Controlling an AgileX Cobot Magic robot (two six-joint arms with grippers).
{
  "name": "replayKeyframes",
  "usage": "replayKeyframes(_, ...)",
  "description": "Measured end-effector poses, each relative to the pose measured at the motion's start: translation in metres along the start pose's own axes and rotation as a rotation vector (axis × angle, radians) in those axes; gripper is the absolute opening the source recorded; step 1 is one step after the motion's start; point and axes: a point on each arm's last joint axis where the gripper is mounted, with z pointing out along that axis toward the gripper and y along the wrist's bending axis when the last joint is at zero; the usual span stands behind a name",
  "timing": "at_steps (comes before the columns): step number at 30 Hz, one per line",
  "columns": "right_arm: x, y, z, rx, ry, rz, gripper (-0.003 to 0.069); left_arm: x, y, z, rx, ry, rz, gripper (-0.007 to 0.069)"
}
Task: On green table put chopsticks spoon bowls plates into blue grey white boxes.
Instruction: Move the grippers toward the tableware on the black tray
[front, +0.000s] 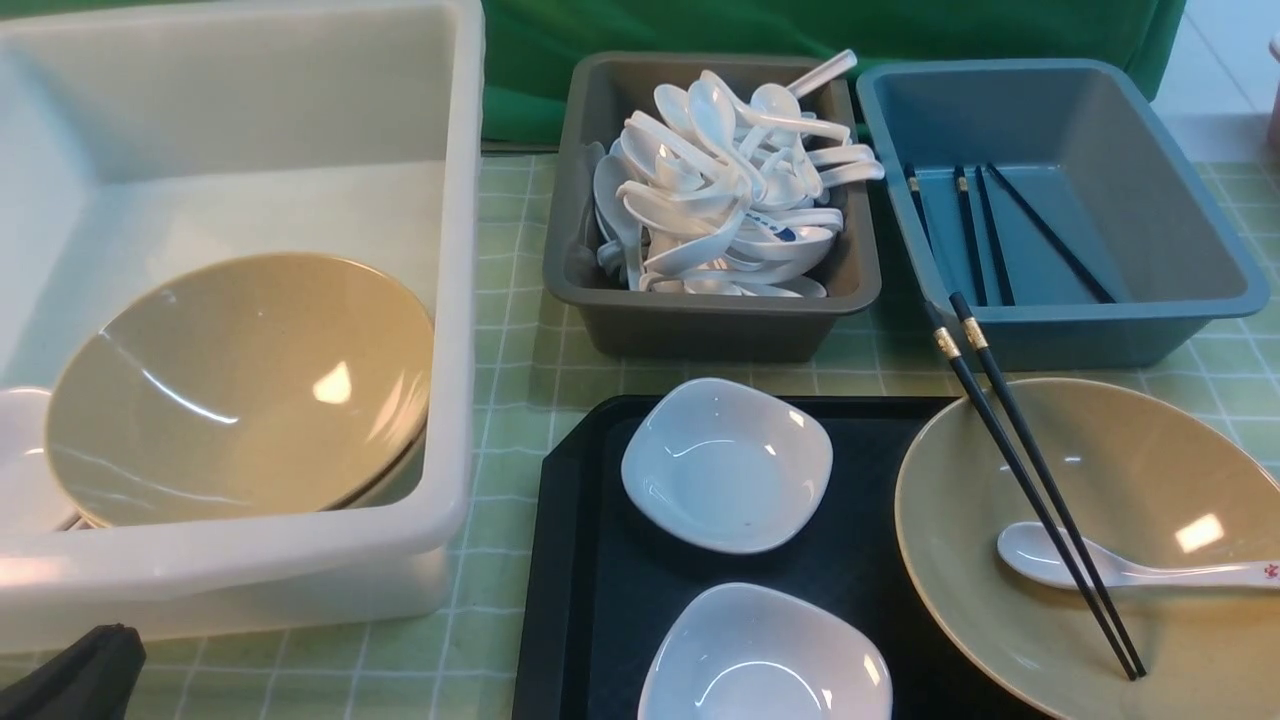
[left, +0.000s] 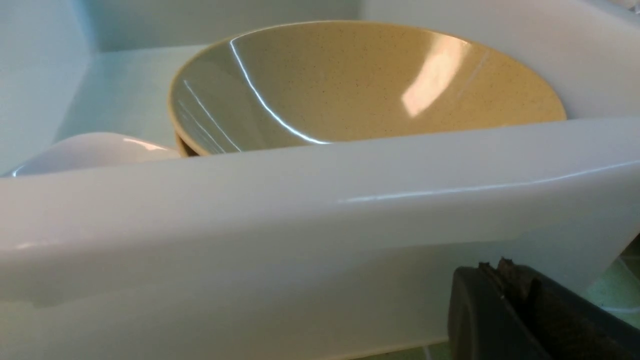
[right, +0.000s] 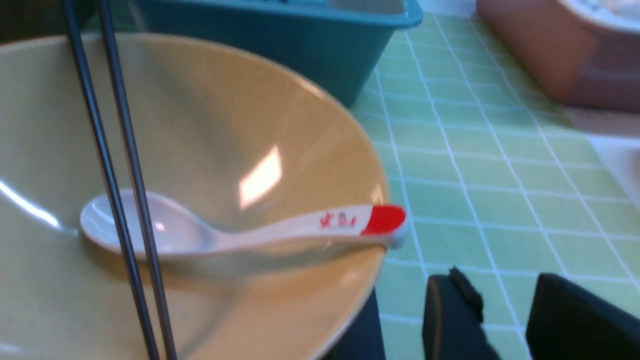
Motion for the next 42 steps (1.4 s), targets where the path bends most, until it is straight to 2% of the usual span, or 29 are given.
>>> replayKeyframes(7,-0.014,0.001,0.0,-0.02,-0.196,0.117,0.0237,-0.017,0.001,-0.002,-0.016,-0.195,0.0,-0.0002)
replayKeyframes(10,-0.027,0.001,-0.004,-0.061,-0.34,0.28,0.0237,-0.031,0.003,-0.005,-0.015,-0.348,-0.081,-0.0002)
replayKeyframes(11,-0.027,0.001,-0.004,-0.063,-0.34,0.288,0.0237,-0.031,0.003,-0.006,-0.014,-0.356,-0.093,-0.0002)
replayKeyframes(15,-0.041,0.002,-0.01,-0.116,-0.494,0.384,0.0237,-0.047,0.007,-0.014,0.012,-0.56,-0.329,-0.0002)
replayKeyframes(16,-0.042,0.002,-0.01,-0.122,-0.51,0.39,0.0237,-0.048,0.007,-0.014,0.012,-0.57,-0.332,-0.0002)
replayKeyframes(19,-0.051,0.002,-0.016,-0.17,-0.609,0.461,0.0237,-0.06,0.012,-0.024,0.038,-0.754,-0.473,-0.0002)
replayKeyframes(23,-0.081,0.0,-0.026,-0.194,-0.643,0.517,0.0237,-0.077,0.014,-0.035,0.065,-0.848,-0.528,-0.0002)
replayKeyframes(26,-0.15,-0.006,-0.05,-0.209,-0.724,0.522,0.0237,-0.125,0.016,-0.055,0.098,-0.887,-0.537,-0.0002)
replayKeyframes(27,-0.154,-0.007,-0.051,-0.208,-0.726,0.521,0.0237,-0.131,0.016,-0.058,0.102,-0.89,-0.537,-0.0002)
replayKeyframes(28,-0.182,-0.009,-0.056,-0.202,-0.727,0.518,0.0237,-0.152,0.016,-0.06,0.11,-0.856,-0.534,-0.0002)
replayKeyframes(30,-0.211,-0.012,-0.058,-0.185,-0.698,0.514,0.0237,-0.184,0.015,-0.065,0.12,-0.786,-0.515,-0.0002)
replayKeyframes(31,-0.235,-0.014,-0.055,-0.156,-0.632,0.502,0.0237,-0.206,0.014,-0.059,0.117,-0.682,-0.492,-0.0002)
replayKeyframes(33,-0.256,-0.017,-0.044,-0.102,-0.512,0.452,0.0237,-0.228,0.013,-0.049,0.096,-0.517,-0.436,-0.0002)
replayKeyframes(38,-0.262,-0.018,-0.001,0.0,-0.187,0.201,0.0237,-0.238,0.016,-0.011,0.001,-0.161,-0.259,-0.0002)
replayKeyframes(42,-0.24,-0.013,0.036,-0.013,0.093,0.2,0.0237,-0.222,0.013,0.02,0.005,0.033,-0.28,-0.0002)
